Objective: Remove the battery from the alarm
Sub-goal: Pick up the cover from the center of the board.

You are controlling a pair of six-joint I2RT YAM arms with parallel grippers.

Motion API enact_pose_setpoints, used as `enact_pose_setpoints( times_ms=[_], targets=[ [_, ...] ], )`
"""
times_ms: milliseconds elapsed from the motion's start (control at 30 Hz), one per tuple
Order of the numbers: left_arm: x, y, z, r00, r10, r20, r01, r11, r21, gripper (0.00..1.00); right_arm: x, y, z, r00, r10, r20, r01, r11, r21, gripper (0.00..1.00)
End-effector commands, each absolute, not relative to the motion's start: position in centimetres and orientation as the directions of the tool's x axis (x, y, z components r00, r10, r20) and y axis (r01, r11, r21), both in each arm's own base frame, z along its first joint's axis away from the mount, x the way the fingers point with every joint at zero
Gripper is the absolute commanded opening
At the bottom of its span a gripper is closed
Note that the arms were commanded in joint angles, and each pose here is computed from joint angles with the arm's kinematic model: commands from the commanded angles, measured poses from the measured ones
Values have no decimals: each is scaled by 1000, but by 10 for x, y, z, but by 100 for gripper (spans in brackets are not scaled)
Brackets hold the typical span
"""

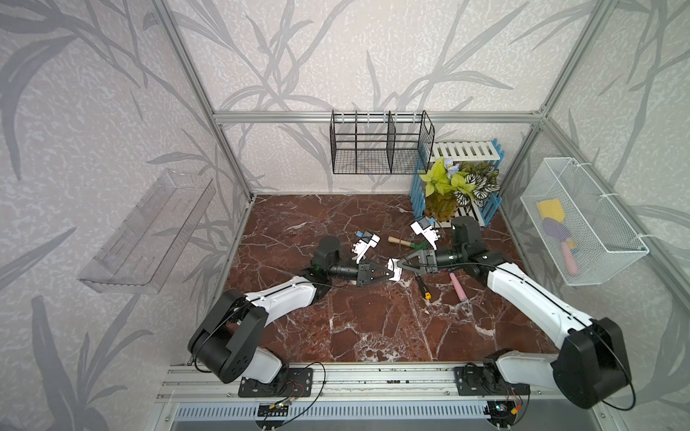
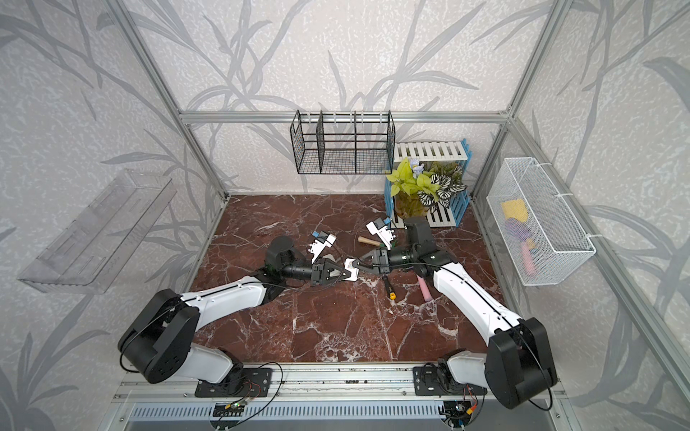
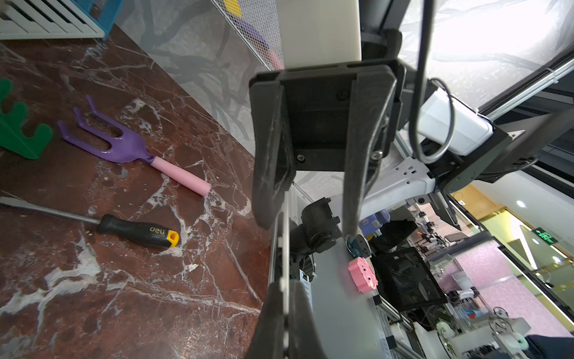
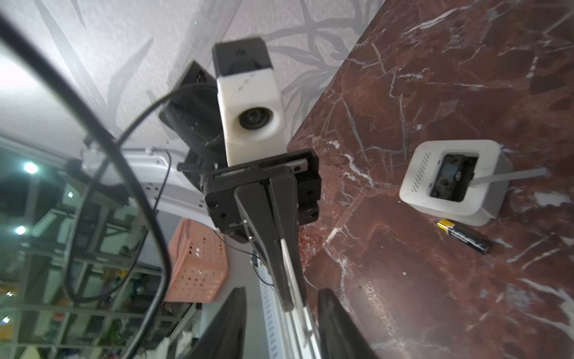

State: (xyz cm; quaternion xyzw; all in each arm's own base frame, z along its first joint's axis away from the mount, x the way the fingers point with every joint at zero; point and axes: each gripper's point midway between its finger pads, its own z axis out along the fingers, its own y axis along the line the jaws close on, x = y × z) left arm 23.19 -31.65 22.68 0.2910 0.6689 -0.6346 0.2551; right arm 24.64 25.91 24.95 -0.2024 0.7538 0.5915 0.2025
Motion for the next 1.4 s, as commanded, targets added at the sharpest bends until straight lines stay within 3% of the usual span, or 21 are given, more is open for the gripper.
enact_pose_setpoints(
  times_ms=[0, 200, 533, 667, 800, 867, 967, 1033, 1100, 1167, 1233, 1367],
  targets=[
    [242, -312, 255, -625, -79, -776, 775, 56, -630, 0, 258, 272, 278, -849, 125, -513, -490, 176, 854, 46],
    [241, -315, 262, -628, -102, -771, 773, 33, -634, 0, 261, 279, 274, -833, 181, -522, -479, 233, 846, 43],
    [237, -310, 261, -640, -111, -760, 762, 31, -647, 0, 257, 272, 283, -816, 242, -525, -485, 207, 850, 34],
    [238, -310, 261, -644, -112, -757, 759, 30, -650, 0, 255, 271, 281, -817, 237, -526, -486, 209, 849, 23],
    [239, -309, 261, -649, -113, -752, 754, 33, -656, 2, 253, 271, 277, -820, 225, -527, -484, 222, 847, 4],
    [239, -309, 257, -657, -100, -747, 747, 44, -663, 12, 252, 270, 280, -812, 229, -537, -494, 221, 841, 0],
    [244, -302, 247, -634, -73, -770, 761, 119, -638, 48, 253, 268, 282, -802, 234, -550, -505, 226, 833, 0],
    [256, -281, 229, -559, -36, -829, 788, 288, -544, 77, 255, 263, 279, -800, 242, -548, -496, 245, 833, 0],
    [268, -249, 204, -371, 91, -924, 815, 509, -277, 98, 258, 255, 271, -803, 251, -540, -477, 272, 836, 0],
    [275, -221, 186, -181, 248, -952, 786, 618, 11, 100, 260, 245, 261, -809, 257, -529, -452, 306, 838, 0],
    [278, -202, 165, -68, 426, -902, 754, 614, 233, 100, 263, 234, 251, -813, 269, -516, -424, 333, 842, 0],
    [295, -186, 111, -95, 678, -729, 781, 504, 367, 100, 268, 226, 237, -828, 249, -503, -397, 375, 838, 0]
  ],
)
